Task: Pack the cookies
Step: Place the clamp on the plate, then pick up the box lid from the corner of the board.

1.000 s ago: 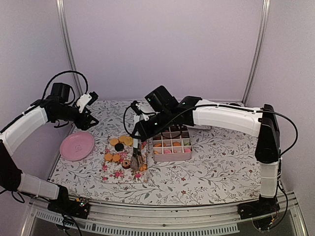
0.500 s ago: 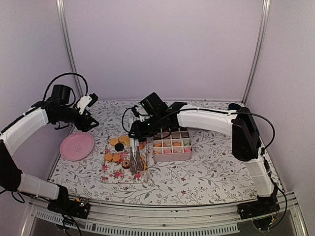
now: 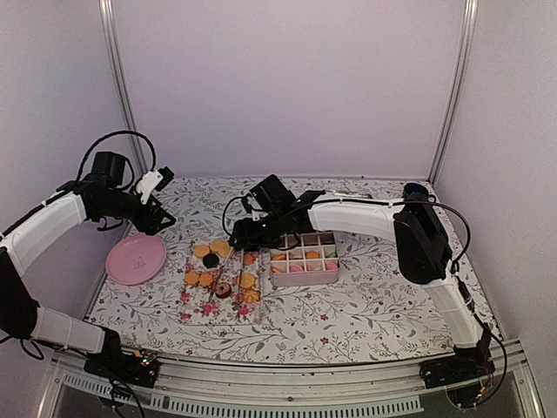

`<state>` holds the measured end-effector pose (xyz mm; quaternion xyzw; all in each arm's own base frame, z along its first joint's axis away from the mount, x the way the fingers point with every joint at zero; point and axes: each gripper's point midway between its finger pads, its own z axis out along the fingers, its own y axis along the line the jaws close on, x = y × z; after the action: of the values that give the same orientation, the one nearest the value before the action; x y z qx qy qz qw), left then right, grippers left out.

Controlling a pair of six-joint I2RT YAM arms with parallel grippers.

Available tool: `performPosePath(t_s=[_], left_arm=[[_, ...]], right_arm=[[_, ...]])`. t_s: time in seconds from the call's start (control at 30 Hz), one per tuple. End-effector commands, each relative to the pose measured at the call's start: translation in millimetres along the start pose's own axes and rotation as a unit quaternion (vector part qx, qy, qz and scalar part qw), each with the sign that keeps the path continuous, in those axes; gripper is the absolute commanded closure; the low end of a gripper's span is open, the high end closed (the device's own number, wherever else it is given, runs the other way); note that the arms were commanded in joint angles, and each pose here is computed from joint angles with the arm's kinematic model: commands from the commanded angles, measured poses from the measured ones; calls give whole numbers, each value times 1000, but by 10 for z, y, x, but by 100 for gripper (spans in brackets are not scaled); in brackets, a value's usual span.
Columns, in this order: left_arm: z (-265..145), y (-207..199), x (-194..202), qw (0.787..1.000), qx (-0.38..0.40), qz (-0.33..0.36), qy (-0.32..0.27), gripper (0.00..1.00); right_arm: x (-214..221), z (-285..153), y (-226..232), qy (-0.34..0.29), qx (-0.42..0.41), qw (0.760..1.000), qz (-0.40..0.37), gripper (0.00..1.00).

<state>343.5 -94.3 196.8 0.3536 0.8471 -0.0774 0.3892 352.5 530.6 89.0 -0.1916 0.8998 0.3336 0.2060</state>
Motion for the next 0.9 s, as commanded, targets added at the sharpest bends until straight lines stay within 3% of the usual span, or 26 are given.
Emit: performPosePath(t_s=[0.0, 0.17, 0.3, 0.43, 0.63, 0.87], left_arm=[[-28, 55, -25, 1000, -11, -3, -8, 27], [-44, 63, -39, 1000, -13, -2, -10, 27], [-57, 52, -49, 1000, -12, -2, -12, 27], [-64, 58, -70, 1000, -12, -2, -16, 27], [-70, 55, -66, 1000, -14, 0, -15, 27], [-88, 43, -51, 1000, -15, 8, -14, 26]], right_arm=[[-498, -459, 125, -64, -18, 998, 1, 28], [-746, -986, -403, -109, 49, 993, 16, 27], [-873, -1583, -1350, -157, 167, 972, 55, 30], [-723, -1937, -2261, -156, 249, 950, 109, 34], [-478, -2074, -3143, -128, 335, 922, 149, 38], [-358, -2027, -3623, -106, 357, 911, 177, 41]])
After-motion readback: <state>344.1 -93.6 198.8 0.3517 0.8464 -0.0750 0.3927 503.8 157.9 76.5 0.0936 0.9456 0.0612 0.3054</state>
